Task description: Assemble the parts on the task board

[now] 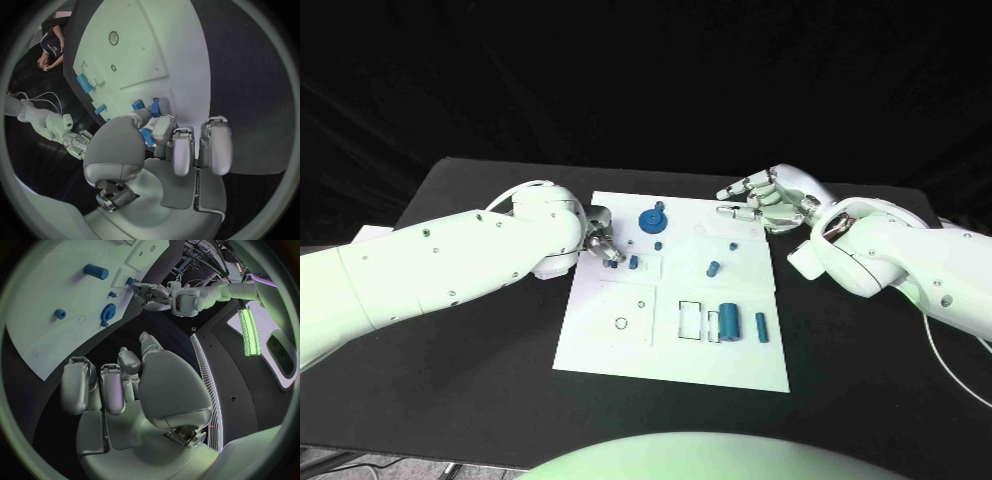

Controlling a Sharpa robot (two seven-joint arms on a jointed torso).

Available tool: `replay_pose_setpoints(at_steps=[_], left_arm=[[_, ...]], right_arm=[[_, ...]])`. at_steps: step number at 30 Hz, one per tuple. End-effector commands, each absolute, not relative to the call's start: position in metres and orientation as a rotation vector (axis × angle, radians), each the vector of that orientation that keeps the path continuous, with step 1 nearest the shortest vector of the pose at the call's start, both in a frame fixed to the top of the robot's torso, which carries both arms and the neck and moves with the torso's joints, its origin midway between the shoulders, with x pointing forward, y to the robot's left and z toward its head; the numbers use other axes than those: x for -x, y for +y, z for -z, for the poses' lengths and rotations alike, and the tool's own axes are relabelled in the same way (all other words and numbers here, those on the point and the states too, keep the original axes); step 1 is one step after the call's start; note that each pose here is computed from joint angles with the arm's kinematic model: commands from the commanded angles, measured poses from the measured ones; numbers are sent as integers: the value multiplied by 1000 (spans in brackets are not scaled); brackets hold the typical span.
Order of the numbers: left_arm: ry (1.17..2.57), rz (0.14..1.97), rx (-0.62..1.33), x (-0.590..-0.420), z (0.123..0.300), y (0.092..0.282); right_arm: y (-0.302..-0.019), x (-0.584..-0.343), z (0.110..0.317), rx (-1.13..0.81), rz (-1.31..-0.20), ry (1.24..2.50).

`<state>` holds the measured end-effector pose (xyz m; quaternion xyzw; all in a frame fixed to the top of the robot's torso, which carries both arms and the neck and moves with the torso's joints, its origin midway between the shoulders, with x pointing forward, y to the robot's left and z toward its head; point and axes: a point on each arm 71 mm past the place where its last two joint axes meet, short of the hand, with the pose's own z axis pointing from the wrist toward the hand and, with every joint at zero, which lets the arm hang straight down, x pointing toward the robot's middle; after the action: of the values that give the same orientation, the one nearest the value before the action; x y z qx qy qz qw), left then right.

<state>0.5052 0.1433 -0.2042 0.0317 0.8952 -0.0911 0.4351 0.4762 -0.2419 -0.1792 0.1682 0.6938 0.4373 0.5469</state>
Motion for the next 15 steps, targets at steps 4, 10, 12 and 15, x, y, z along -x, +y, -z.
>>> replay_pose_setpoints(at_steps=[4,10,12,15], left_arm=[[2309,192,-129,-498,218,144],[2306,194,-126,-498,218,144],[2306,194,-125,-498,218,144],[2305,194,-124,-498,218,144]], right_arm=[[-240,-476,180,-386,-1050,1654],[-239,-475,180,-385,-1052,1654],[-239,-475,180,-385,-1052,1653],[-239,-475,180,-385,-1052,1654]])
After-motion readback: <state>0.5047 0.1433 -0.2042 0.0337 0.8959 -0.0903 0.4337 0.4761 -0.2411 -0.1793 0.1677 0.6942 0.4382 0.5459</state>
